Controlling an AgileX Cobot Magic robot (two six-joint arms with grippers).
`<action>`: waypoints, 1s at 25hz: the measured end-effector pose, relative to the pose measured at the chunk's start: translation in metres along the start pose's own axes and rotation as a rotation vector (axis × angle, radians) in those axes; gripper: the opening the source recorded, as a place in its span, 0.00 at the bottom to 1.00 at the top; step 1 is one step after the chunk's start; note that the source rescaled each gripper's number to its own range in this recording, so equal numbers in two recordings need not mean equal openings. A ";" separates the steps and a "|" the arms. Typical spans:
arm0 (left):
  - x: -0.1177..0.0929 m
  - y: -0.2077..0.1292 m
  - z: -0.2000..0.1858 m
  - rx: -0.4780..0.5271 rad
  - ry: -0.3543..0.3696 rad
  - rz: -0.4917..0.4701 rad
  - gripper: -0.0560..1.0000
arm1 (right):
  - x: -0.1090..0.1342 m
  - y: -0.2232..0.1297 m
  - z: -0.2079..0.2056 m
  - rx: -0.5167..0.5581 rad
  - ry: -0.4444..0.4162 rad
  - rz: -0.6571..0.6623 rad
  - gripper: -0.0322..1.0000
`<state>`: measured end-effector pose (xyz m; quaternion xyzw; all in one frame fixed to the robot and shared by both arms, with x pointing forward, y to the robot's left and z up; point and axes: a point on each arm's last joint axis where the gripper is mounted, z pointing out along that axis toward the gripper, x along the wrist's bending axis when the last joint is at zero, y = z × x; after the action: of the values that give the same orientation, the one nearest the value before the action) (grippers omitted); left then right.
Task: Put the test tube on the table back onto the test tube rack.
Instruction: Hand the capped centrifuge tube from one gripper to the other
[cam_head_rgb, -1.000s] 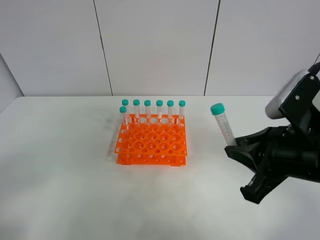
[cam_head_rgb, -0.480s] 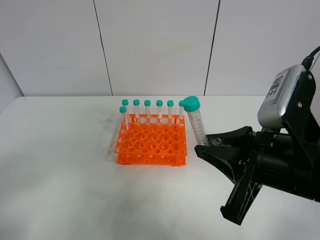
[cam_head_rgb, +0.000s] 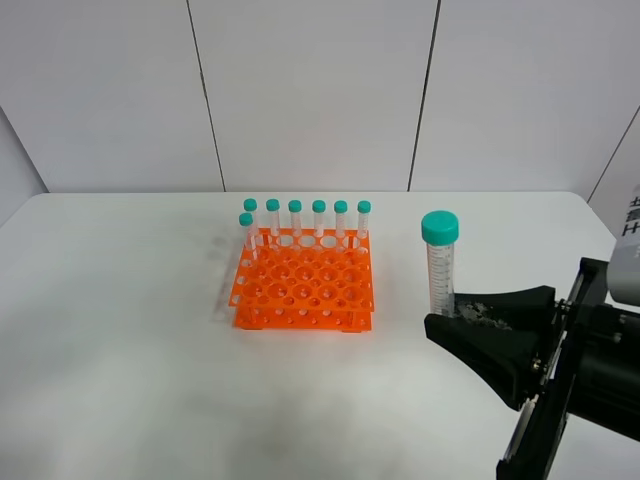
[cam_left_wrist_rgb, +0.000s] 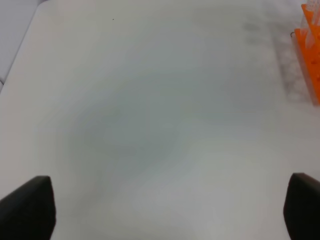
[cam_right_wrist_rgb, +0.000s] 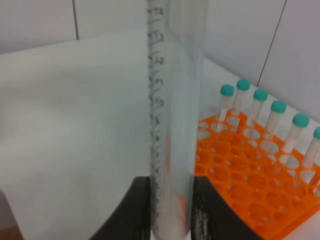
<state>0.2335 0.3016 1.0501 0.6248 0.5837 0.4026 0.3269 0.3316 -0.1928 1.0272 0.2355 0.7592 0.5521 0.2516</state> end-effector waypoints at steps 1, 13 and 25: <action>0.000 0.000 0.000 0.000 0.000 0.000 1.00 | 0.000 -0.002 0.000 0.007 0.001 0.002 0.06; 0.000 0.000 0.000 0.000 0.000 0.000 1.00 | 0.000 -0.002 0.000 0.008 0.001 0.010 0.06; -0.002 0.007 -0.004 -0.110 -0.275 0.176 1.00 | 0.001 -0.005 0.000 0.031 0.009 0.006 0.06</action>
<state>0.2337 0.2989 1.0581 0.7040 0.4535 0.3716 0.4008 0.3304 -0.1934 1.0225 0.2389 0.7681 0.5421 0.2429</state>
